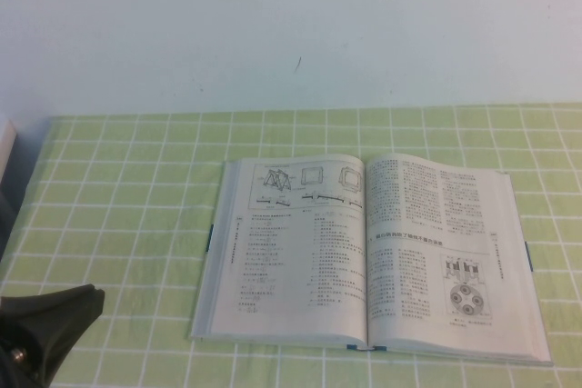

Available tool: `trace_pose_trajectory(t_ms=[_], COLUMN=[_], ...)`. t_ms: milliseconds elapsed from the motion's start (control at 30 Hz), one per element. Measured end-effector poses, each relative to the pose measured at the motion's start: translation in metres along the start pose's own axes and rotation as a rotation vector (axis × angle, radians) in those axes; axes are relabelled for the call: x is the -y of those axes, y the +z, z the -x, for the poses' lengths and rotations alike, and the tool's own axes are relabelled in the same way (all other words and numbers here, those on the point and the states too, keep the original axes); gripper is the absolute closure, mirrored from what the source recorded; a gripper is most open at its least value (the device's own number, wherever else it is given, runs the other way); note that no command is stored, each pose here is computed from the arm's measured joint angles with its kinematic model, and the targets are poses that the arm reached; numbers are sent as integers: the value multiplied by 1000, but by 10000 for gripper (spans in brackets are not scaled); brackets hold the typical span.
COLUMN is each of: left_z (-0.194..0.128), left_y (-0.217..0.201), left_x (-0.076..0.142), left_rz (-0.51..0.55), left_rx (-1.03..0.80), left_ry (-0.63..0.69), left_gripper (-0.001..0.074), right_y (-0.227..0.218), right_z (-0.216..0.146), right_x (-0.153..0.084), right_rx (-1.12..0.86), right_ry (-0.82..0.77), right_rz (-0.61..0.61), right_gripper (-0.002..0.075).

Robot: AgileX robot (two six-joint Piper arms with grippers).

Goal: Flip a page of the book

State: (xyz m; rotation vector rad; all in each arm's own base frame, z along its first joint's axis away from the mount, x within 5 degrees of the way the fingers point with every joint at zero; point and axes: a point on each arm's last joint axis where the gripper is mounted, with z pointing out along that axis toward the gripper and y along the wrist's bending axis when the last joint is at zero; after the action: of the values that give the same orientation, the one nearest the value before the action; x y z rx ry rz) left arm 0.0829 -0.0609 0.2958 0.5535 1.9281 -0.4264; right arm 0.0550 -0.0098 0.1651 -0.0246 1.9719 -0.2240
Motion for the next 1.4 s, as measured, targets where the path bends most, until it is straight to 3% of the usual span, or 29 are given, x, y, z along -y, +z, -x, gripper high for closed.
trace_pose_trajectory(t_ms=[400, 667, 833, 1100, 1400], left_z=[-3, -52, -92, -101, -101], left_y=[1, 20, 26, 16, -5], left_x=[0, -5, -25, -53, -50], left_rz=[-3, -6, 161, 485, 573], left_rx=[-2, 160, 269, 325, 478], left_ry=[-1, -23, -144, -255, -326], left_gripper=[738, 738, 738, 738, 738], right_y=[0, 0, 0, 0, 0], right_z=[0, 0, 0, 0, 0], right_x=[0, 0, 0, 0, 0], right_rx=[0, 0, 0, 0, 0], right_ry=[0, 0, 0, 0, 0], right_rz=[0, 0, 0, 0, 0], right_gripper=[729, 729, 729, 729, 729])
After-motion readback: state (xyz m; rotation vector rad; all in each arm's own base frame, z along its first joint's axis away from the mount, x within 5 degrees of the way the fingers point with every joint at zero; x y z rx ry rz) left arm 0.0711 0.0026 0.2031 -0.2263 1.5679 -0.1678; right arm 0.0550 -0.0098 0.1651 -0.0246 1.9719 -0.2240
